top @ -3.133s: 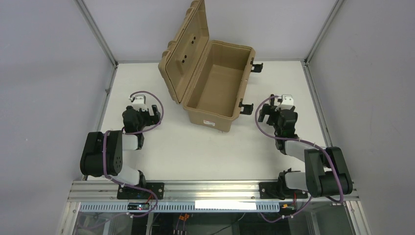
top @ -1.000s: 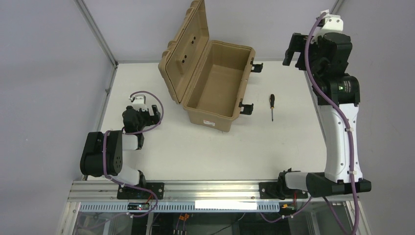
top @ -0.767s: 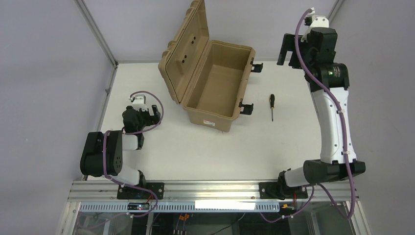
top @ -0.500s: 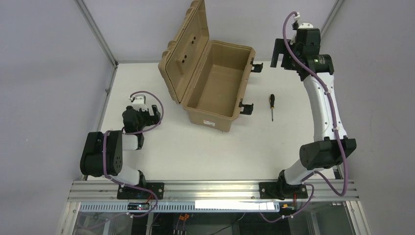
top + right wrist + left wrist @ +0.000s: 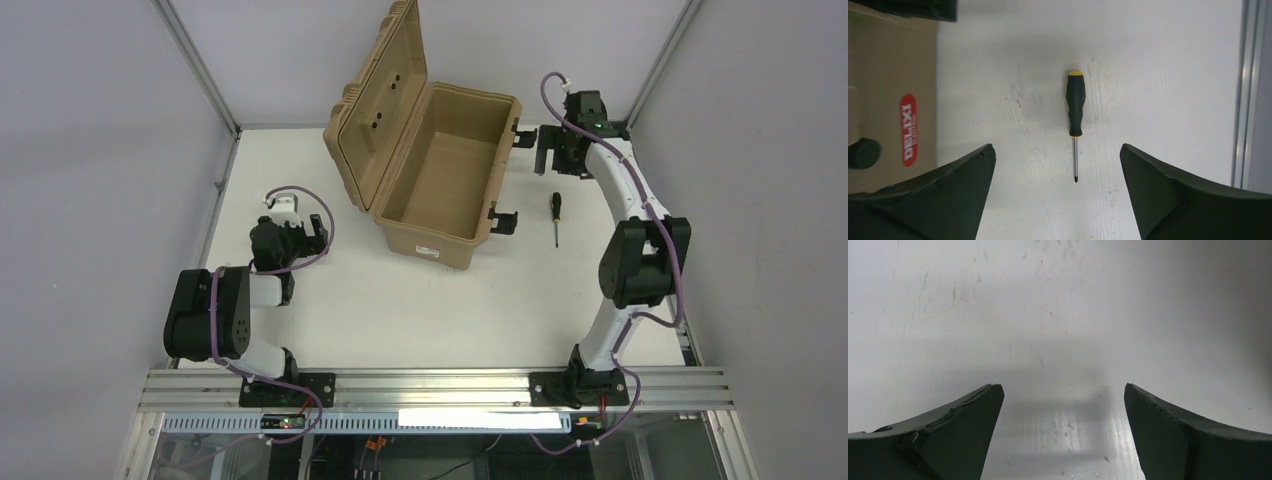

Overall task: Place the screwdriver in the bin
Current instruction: Pick up the screwdriver from the center of the board.

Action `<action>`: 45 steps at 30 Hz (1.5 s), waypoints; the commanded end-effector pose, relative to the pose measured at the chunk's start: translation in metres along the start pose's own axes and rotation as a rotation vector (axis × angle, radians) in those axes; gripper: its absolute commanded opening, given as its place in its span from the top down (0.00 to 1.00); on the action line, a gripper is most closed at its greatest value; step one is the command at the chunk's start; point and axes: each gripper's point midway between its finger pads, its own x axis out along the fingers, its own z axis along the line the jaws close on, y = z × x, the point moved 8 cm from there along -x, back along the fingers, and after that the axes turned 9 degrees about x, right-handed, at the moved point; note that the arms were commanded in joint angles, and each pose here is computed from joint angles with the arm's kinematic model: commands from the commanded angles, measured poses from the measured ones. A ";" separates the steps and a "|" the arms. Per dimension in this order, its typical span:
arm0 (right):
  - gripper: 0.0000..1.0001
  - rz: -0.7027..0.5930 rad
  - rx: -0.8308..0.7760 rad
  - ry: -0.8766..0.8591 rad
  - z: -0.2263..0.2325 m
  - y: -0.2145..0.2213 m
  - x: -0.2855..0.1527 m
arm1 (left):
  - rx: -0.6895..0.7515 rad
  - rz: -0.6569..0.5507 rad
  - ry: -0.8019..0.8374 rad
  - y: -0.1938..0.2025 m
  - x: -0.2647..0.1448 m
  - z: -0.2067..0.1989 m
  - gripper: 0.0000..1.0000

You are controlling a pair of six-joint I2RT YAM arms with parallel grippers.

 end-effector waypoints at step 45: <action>0.90 0.111 0.015 0.043 -0.022 0.015 0.053 | -0.001 -0.040 0.006 -0.006 0.001 0.001 0.01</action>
